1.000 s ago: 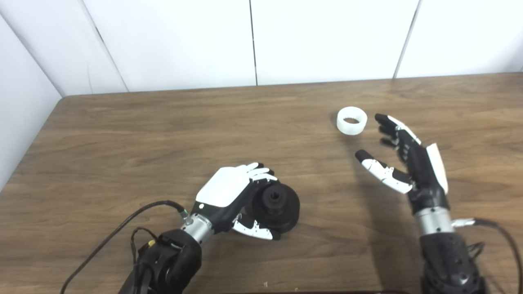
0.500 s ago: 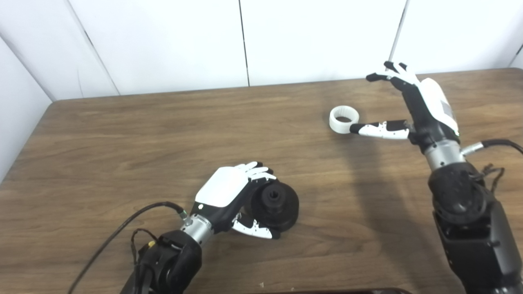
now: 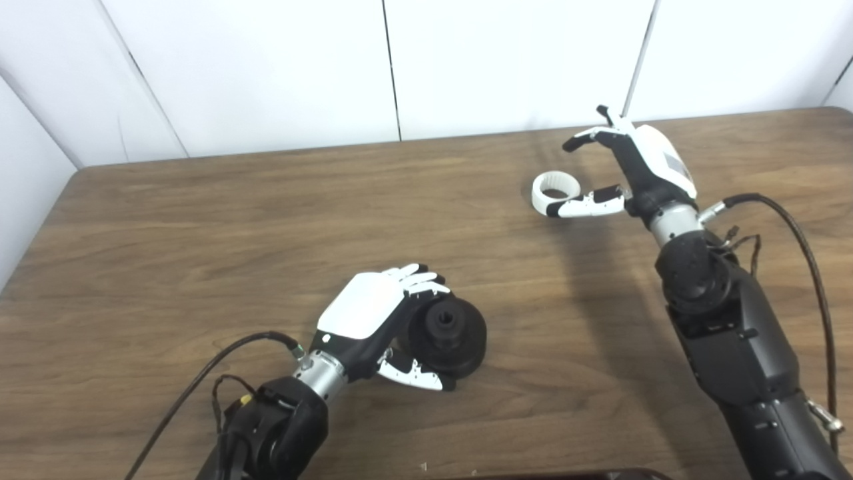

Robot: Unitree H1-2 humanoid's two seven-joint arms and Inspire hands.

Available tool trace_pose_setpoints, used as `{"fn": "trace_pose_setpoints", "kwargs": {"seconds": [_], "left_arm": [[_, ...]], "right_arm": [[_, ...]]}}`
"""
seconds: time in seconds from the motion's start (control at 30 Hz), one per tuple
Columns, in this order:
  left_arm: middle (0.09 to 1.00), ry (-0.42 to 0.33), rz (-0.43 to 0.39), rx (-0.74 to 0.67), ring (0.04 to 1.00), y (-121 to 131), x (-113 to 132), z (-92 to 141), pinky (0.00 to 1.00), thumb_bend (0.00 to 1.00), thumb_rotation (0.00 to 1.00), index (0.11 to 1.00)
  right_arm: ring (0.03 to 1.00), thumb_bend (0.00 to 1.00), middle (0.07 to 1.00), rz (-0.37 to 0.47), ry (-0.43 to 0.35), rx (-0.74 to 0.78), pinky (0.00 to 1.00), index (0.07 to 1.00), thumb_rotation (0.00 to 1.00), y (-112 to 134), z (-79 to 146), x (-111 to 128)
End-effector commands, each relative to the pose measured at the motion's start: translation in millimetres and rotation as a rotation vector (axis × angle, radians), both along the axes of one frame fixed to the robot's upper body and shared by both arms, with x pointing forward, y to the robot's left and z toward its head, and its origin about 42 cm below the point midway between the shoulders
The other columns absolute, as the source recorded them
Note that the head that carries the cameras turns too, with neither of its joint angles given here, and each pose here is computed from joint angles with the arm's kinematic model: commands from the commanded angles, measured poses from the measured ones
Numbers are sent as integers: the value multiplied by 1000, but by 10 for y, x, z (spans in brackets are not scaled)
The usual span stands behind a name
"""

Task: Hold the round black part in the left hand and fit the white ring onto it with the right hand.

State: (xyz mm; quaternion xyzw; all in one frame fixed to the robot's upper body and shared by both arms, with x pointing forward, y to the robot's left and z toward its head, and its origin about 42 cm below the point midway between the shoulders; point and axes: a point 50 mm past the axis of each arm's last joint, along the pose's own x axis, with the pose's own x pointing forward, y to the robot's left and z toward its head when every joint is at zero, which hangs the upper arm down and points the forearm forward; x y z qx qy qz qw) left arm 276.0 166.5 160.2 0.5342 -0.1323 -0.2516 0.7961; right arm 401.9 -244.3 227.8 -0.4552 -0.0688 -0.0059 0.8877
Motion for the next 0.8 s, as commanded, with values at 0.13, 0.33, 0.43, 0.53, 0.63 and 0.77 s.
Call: {"fn": "trace_pose_setpoints", "kwargs": {"seconds": [0.13, 0.33, 0.43, 0.53, 0.63, 0.77], "left_arm": [[882, -25, 5, 27, 943, 35, 34, 45, 921, 861, 363, 723], [883, -26, 1, 20, 942, 42, 33, 37, 921, 863, 367, 722], [885, -18, 4, 19, 946, 48, 26, 40, 926, 862, 365, 725], [885, -15, 6, 18, 946, 50, 20, 36, 925, 860, 359, 727], [885, -16, 7, 20, 944, 51, 15, 22, 927, 860, 362, 727], [885, -14, 8, 17, 943, 49, 9, 8, 927, 861, 360, 726]], "right_arm": [[1000, 899, 979, 31, -75, -40, 994, 709, 276, 61, 243, 217], [1000, 890, 972, 33, -38, -70, 992, 712, 308, 106, 230, 338], [1000, 888, 970, 40, -23, -77, 993, 721, 312, 116, 233, 406], [1000, 878, 972, 55, -3, -81, 999, 737, 316, 117, 249, 468], [1000, 871, 974, 65, 15, -97, 997, 750, 333, 112, 265, 526], [1000, 876, 971, 70, 27, -108, 985, 747, 331, 103, 274, 586]]}}
